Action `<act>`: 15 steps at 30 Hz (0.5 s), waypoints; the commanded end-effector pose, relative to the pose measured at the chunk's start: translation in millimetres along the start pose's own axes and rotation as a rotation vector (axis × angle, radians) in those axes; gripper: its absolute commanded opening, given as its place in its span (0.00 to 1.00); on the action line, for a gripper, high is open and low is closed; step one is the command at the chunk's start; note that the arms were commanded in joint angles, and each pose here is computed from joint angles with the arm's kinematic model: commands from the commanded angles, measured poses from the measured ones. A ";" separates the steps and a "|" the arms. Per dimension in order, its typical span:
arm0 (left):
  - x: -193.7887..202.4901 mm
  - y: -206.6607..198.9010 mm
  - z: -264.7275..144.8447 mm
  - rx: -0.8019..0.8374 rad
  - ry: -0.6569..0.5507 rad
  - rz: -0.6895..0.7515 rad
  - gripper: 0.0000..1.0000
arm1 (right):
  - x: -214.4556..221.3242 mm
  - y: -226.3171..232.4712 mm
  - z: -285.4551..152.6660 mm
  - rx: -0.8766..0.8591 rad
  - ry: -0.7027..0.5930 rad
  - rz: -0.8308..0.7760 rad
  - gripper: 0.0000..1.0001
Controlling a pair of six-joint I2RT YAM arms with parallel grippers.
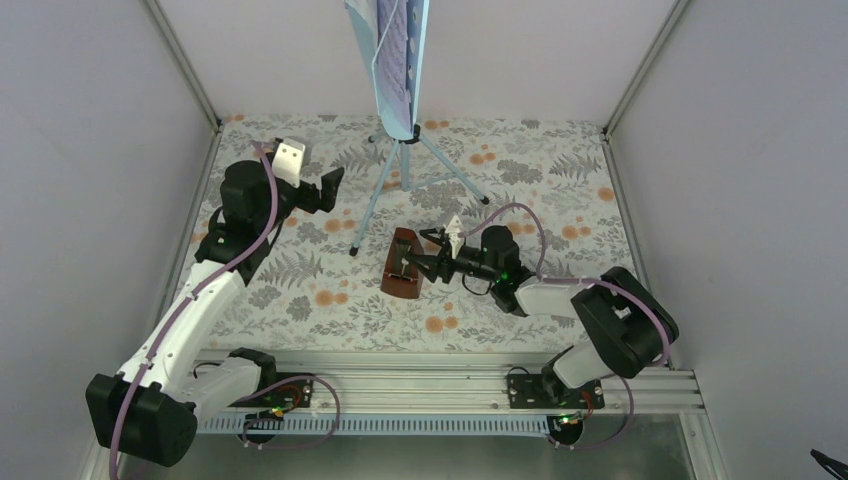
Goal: Pack up the instrument practice props
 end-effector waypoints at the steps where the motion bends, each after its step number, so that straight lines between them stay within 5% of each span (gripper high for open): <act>1: -1.5 -1.7 -2.2 0.000 -0.007 0.013 1.00 | -10.6 -11.0 3.6 0.043 -0.030 0.003 0.72; 15: 1.2 -2.9 -0.3 0.002 0.002 0.014 1.00 | -9.8 -16.5 10.2 0.054 -0.016 0.023 0.72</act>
Point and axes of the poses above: each gripper's point midway between its finger pads, its own z axis out along the fingers, its own y axis along the line the jaws close on, x = y × z, the point moved 1 cm from there along -z, back along the fingers, and after that the axes turned 13 degrees about z, right-handed, at the moved point
